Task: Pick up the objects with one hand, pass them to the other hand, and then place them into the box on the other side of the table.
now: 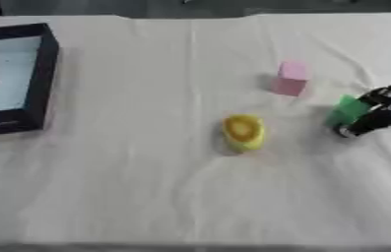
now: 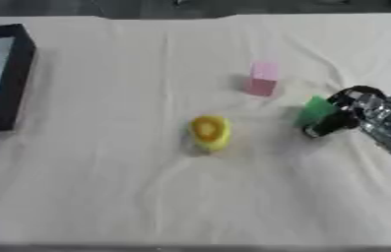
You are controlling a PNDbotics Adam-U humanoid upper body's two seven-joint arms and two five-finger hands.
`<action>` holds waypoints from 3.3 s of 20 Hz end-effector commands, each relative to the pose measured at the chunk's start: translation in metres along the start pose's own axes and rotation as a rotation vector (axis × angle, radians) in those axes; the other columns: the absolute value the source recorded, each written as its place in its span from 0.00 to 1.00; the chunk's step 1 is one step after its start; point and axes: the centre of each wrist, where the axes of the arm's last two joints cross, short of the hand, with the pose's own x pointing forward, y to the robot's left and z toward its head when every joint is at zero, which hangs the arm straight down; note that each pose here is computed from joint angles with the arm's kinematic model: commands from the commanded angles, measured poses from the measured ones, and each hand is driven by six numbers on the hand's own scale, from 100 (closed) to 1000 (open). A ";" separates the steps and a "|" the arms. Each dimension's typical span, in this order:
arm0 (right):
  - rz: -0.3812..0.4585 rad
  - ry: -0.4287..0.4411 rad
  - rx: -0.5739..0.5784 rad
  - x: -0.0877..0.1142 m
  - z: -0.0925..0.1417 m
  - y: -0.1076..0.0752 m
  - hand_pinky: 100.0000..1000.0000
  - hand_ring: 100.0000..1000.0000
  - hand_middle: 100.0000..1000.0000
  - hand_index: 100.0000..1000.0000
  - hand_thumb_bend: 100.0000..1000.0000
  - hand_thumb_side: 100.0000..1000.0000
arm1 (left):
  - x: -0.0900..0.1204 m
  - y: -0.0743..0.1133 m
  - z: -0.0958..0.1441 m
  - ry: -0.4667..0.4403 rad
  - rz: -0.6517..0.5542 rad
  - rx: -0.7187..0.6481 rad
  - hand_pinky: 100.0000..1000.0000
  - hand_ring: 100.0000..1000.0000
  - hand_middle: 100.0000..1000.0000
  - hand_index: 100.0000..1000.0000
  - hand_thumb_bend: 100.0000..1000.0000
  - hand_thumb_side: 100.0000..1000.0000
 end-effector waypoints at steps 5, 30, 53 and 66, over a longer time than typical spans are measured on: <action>-0.017 -0.020 -0.050 0.001 0.012 -0.010 0.82 0.90 0.70 0.64 0.31 0.00 | 0.005 0.003 -0.002 -0.015 -0.006 0.002 1.00 0.74 0.72 0.79 0.02 0.84; -0.110 -0.364 -0.458 0.059 0.080 -0.013 0.71 0.75 0.57 0.43 0.23 0.00 | 0.014 0.007 -0.011 -0.047 -0.035 -0.051 1.00 0.74 0.71 0.78 0.00 0.80; 0.019 -0.609 -0.566 0.134 0.092 0.062 0.71 0.75 0.58 0.44 0.23 0.00 | 0.069 0.000 -0.047 0.021 -0.239 -0.499 1.00 0.75 0.71 0.80 0.00 0.88; 0.138 -0.694 -0.600 0.163 0.109 0.094 0.72 0.77 0.58 0.45 0.21 0.00 | 0.098 -0.027 -0.059 0.087 -0.478 -0.724 0.99 0.78 0.75 0.83 0.00 0.91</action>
